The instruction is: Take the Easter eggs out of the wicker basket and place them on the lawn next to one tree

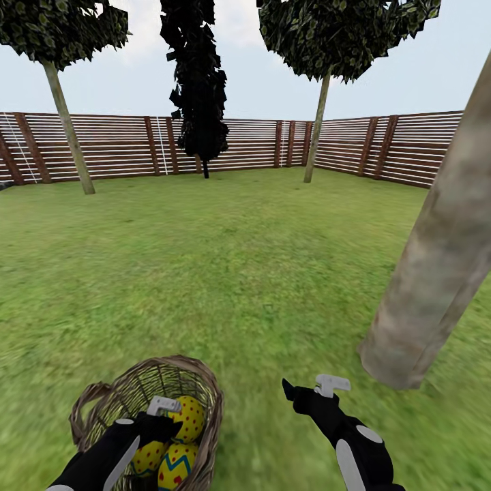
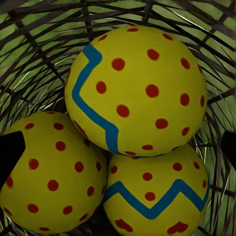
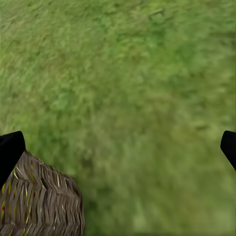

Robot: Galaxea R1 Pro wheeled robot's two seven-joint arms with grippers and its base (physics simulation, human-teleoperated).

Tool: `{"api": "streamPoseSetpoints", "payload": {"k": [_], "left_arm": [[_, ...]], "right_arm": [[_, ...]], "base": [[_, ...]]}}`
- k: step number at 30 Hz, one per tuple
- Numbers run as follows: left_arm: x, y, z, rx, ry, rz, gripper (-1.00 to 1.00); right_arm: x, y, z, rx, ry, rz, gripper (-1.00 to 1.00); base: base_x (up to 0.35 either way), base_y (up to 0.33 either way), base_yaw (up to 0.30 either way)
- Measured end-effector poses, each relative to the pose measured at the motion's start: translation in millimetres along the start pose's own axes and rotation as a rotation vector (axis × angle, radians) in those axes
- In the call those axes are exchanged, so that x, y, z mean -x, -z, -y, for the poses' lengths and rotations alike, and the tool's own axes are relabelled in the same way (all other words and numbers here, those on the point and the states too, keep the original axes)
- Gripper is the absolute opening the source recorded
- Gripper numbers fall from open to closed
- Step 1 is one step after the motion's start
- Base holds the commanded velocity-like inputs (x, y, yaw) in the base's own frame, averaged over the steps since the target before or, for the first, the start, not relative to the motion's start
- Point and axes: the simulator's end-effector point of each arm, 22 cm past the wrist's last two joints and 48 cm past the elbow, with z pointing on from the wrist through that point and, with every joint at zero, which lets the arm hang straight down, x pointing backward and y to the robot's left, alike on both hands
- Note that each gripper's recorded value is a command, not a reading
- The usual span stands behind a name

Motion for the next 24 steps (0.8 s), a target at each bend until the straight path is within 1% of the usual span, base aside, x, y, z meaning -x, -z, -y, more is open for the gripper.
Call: {"api": "streamPoseSetpoints", "payload": {"k": [14, 20, 24], "left_arm": [[7, 1.7, 0, -0.006, -0.002, 0.014, 1.00], [10, 3.1, 11, -0.066, -0.004, 0.019, 1.00], [11, 3.4, 13, -0.078, -0.004, 0.020, 1.00]], "right_arm": [[0, -0.1, 0, 0.000, 0.000, 0.000, 1.00], [0, -0.1, 0, 0.000, 0.000, 0.000, 1.00], [0, -0.1, 0, 0.000, 0.000, 0.000, 1.00]], "base": [[0.014, 0.000, 0.000], [0.000, 0.000, 0.000], [0.000, 0.000, 0.000]]}}
